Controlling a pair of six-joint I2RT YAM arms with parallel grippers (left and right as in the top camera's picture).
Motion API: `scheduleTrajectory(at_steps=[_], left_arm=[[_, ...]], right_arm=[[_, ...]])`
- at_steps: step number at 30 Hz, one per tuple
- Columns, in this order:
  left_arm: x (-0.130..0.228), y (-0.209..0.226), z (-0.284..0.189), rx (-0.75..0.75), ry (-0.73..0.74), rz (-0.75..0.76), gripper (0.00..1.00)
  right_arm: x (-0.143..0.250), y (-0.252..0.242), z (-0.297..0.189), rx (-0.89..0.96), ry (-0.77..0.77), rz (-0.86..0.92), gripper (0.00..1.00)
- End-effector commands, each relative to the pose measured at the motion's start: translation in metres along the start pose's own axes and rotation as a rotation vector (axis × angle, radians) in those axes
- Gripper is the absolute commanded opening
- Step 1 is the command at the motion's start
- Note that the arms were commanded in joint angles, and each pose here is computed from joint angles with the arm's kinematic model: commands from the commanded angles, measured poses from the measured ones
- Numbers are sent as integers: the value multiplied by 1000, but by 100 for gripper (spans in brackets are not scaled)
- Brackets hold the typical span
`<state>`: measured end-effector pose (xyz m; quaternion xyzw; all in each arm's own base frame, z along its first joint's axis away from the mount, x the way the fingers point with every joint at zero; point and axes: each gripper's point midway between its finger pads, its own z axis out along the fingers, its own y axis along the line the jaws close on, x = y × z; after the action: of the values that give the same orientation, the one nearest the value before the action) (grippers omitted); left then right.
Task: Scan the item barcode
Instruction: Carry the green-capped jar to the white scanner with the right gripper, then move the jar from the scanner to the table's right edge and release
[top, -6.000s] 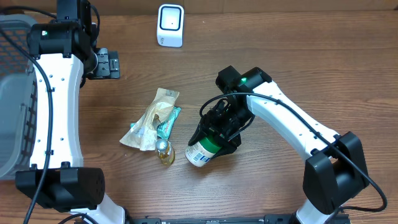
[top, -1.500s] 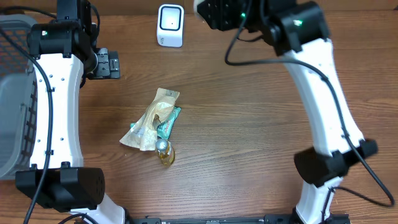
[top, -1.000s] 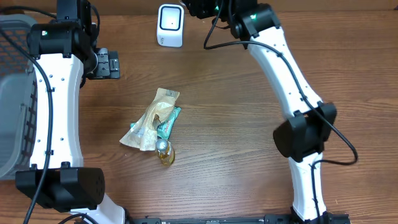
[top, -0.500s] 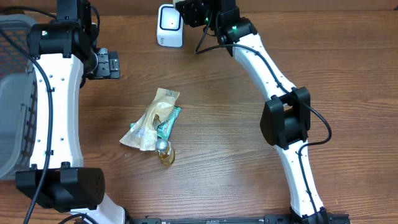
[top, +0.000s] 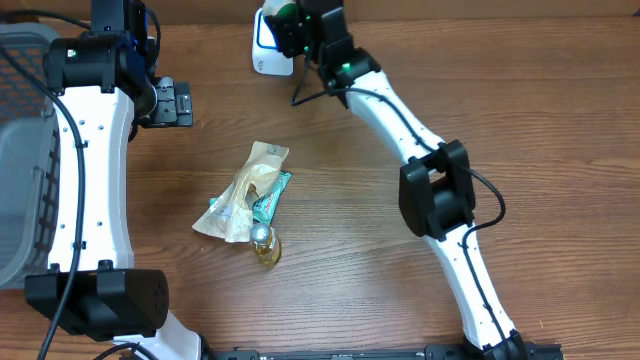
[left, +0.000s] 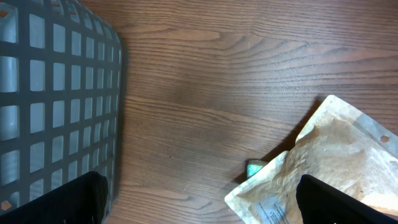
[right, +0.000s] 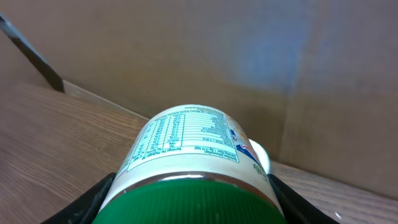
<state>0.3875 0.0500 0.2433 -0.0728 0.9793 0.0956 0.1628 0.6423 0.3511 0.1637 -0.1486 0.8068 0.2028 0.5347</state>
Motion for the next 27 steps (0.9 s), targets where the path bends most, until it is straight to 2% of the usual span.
scheduleTrajectory(at_steps=[1, 6, 12, 22, 27], left_arm=[[-3, 1, -3, -8, -12, 7, 100], [-3, 1, -3, -8, -12, 7, 100], [-3, 1, -3, -8, -12, 7, 100], [-3, 1, -3, -8, -13, 7, 99], [-3, 1, -3, -8, -12, 7, 100]], right_arm=[[-16, 14, -3, 53, -58, -143, 4], [-18, 26, -4, 94, -76, -270, 4], [-14, 21, 0, 115, -82, -228, 4], [23, 8, 19, 116, -33, -209, 4], [19, 7, 19, 118, -48, -208, 4]])
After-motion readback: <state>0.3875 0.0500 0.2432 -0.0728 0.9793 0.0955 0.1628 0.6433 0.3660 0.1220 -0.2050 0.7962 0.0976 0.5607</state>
